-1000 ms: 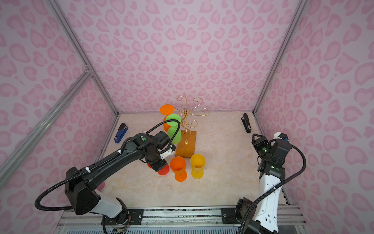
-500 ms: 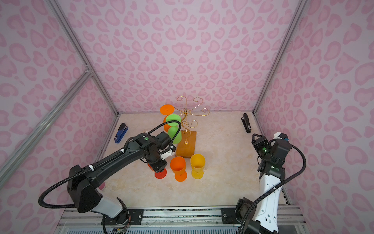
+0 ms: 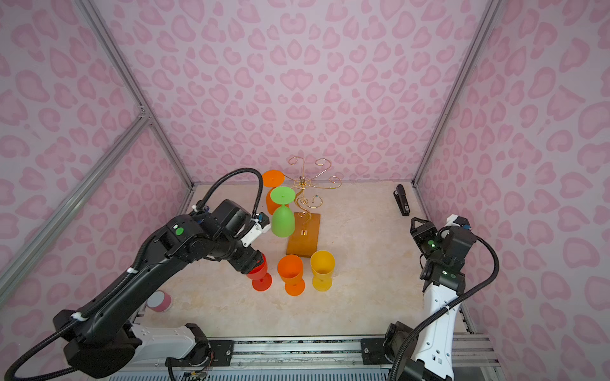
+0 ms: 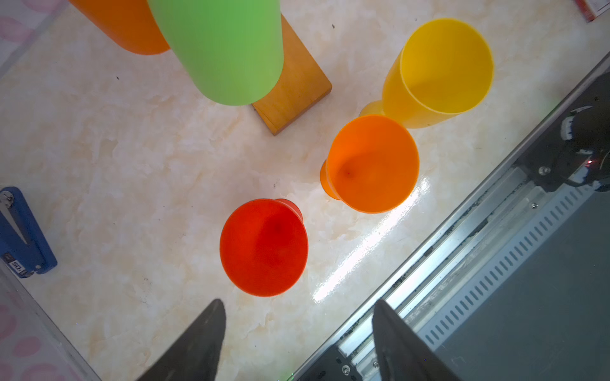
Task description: Take the wine glass off the wine glass rack
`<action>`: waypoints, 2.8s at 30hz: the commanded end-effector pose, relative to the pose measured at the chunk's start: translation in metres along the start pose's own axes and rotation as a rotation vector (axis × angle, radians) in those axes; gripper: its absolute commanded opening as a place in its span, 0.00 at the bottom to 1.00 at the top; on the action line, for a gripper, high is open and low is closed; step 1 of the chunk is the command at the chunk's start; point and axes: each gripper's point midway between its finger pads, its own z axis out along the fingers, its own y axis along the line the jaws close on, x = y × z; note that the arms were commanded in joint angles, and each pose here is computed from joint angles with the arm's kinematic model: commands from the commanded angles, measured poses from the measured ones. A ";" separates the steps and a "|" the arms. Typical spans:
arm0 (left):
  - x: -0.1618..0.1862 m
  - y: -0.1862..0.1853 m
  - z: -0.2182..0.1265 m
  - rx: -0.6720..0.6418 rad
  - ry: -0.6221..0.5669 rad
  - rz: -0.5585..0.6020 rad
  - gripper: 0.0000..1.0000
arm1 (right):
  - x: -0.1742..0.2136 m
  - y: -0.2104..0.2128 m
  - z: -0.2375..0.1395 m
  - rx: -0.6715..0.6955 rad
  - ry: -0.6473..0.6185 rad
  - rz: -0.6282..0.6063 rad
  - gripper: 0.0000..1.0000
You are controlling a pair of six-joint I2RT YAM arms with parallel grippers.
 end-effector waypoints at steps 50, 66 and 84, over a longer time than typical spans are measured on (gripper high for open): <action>-0.148 0.056 -0.042 0.820 -0.741 -0.861 0.72 | 0.101 0.206 -0.035 -0.402 0.197 -0.455 0.48; -0.161 0.055 -0.024 0.843 -0.695 -0.866 0.66 | 0.096 0.197 -0.036 -0.388 0.183 -0.445 0.49; -0.168 0.057 -0.014 0.850 -0.674 -0.877 0.54 | 0.092 0.188 -0.034 -0.382 0.183 -0.421 0.49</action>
